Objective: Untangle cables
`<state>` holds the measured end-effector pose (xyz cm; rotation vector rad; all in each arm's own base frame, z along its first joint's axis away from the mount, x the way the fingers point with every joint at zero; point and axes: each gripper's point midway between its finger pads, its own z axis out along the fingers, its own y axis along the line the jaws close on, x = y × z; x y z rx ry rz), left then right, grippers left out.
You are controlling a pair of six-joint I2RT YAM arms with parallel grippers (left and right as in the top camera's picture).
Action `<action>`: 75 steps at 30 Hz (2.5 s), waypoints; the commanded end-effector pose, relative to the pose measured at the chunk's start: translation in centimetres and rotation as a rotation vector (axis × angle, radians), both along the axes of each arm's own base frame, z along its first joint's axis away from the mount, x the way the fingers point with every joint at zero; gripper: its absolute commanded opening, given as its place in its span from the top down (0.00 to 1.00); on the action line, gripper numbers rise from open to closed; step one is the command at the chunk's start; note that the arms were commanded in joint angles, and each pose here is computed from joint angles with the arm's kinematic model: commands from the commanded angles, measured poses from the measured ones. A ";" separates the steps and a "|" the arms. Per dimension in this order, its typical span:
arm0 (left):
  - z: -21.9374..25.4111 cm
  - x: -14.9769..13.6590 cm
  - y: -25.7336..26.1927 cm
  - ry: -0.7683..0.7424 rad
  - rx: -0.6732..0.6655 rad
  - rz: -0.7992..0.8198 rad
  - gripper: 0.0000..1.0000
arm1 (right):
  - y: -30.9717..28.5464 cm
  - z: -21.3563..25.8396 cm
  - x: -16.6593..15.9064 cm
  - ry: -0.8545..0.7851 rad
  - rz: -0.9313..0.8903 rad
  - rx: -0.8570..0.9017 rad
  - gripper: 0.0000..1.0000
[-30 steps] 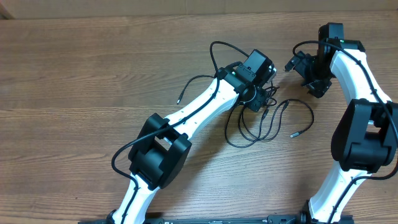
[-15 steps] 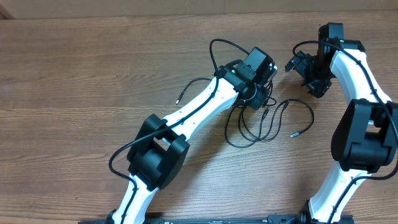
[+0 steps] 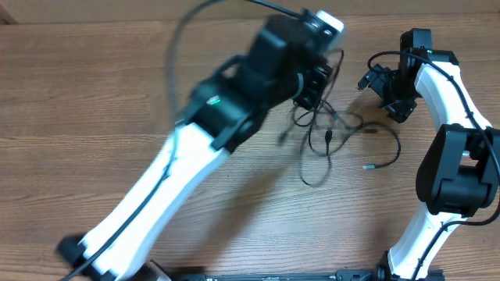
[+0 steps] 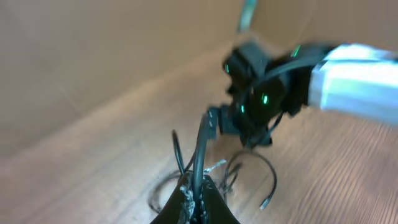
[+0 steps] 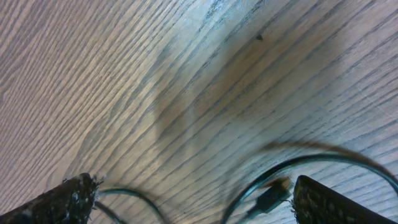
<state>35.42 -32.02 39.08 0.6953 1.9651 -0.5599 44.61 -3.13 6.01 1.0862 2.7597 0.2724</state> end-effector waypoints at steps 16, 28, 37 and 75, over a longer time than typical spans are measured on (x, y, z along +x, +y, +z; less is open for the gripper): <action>-12.0 -3.2 15.4 0.450 0.475 0.558 0.95 | 0.0 0.3 0.0 -0.009 0.001 -0.011 0.00; -24.3 -3.3 17.5 0.627 0.586 0.677 0.96 | 0.0 0.3 0.0 -0.009 0.001 -0.011 0.00; -25.2 -0.6 21.7 0.656 0.473 0.851 0.95 | 0.0 0.3 0.0 -0.009 0.001 -0.011 0.00; -33.4 1.8 32.6 0.764 0.152 1.098 0.96 | 22.0 5.5 -3.4 -0.100 0.590 0.633 0.96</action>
